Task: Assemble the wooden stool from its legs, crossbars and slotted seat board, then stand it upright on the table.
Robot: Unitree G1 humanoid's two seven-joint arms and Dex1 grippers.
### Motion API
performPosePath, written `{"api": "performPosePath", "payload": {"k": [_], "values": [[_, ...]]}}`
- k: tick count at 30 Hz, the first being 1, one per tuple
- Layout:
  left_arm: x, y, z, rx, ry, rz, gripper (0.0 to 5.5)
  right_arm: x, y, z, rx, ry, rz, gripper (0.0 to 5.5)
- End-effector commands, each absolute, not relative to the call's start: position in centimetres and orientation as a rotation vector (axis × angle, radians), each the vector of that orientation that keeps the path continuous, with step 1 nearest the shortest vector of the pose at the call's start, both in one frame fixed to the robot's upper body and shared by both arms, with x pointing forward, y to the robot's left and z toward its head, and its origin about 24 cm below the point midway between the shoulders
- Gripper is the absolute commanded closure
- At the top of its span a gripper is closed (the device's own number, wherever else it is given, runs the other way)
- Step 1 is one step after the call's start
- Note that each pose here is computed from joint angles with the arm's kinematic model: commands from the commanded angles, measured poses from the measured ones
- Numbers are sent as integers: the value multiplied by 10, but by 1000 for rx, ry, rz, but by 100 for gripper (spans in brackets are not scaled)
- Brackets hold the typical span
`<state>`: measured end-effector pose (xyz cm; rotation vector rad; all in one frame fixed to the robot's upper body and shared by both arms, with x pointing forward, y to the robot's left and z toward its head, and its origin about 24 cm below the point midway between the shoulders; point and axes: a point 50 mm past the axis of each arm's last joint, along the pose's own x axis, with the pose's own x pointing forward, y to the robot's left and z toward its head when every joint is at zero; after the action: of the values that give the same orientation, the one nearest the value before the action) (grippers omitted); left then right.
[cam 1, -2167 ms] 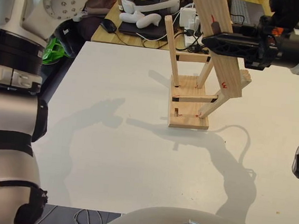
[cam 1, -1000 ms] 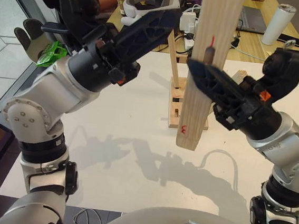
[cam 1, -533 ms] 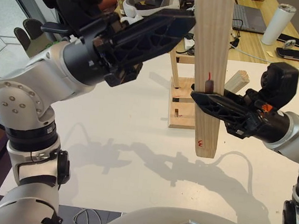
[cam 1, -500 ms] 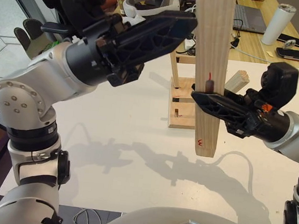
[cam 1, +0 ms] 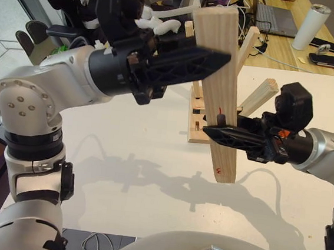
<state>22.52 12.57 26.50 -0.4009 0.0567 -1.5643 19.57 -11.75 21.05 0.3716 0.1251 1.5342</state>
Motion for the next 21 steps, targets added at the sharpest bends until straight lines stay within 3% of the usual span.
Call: {"api": "performPosePath", "payload": {"k": [1,13,21], "values": [[221,120,258,-370,108,-1589,357,200,-118,215,304,133,1565,450],[220,112,260,-405,106,-1611,357,207,-116,196,171,203,1571,450],[224,110,248,-301,168,-1552,443,211,-120,206,132,169,1583,450]]}}
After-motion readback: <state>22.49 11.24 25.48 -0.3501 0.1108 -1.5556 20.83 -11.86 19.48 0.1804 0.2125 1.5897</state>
